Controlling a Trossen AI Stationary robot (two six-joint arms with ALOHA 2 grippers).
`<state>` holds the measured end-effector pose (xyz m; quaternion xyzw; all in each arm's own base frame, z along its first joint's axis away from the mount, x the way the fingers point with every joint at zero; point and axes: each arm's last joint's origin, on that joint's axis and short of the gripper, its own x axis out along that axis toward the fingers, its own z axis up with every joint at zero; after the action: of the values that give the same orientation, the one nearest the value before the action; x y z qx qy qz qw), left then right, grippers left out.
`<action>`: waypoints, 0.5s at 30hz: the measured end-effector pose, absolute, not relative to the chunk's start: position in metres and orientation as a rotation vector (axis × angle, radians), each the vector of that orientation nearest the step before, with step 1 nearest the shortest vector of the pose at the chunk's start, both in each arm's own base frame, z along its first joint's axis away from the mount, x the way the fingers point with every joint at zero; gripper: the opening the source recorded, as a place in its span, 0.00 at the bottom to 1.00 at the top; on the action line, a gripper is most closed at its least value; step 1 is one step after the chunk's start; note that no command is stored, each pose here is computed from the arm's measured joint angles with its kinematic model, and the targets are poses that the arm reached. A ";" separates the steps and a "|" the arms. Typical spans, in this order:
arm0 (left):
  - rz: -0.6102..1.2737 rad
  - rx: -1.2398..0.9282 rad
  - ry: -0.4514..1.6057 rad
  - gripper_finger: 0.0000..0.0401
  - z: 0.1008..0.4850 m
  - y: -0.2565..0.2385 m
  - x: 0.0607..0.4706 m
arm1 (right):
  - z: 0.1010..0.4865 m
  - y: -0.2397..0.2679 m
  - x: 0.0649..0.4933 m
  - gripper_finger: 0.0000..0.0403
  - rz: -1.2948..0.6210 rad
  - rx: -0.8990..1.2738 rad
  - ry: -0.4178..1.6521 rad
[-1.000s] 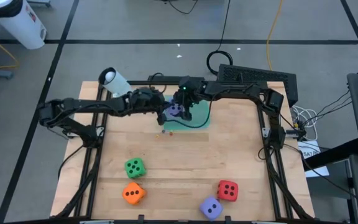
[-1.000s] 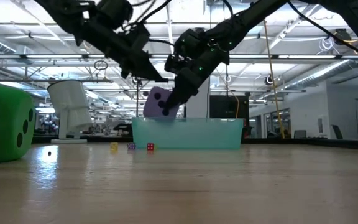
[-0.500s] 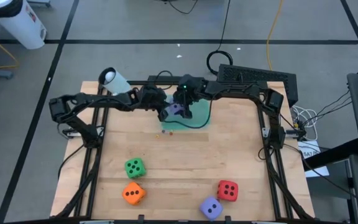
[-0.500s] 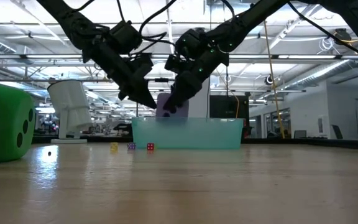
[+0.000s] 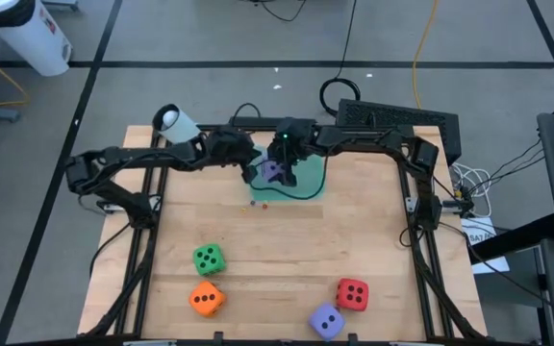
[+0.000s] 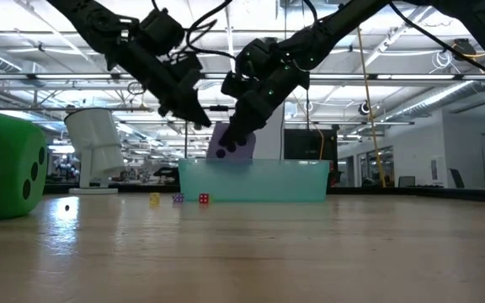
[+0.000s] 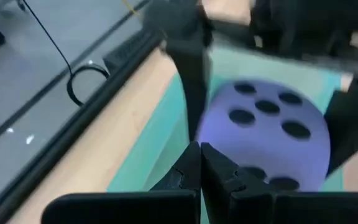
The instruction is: Pick & Place Dice
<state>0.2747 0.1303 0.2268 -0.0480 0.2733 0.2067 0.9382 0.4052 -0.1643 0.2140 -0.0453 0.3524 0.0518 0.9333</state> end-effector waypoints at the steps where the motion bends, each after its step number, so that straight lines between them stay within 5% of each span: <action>1: 0.419 -0.095 0.548 0.01 0.230 0.129 0.273 | 0.214 -0.164 0.406 0.99 0.106 -0.099 0.715; 15: 0.266 -0.092 0.501 0.00 0.237 0.110 0.280 | 0.227 -0.159 0.418 0.99 0.142 -0.142 0.550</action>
<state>0.2801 0.1103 0.2373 -0.0452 0.2472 0.1310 0.9590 0.4178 -0.1592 0.2265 -0.0700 0.2711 0.0702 0.9574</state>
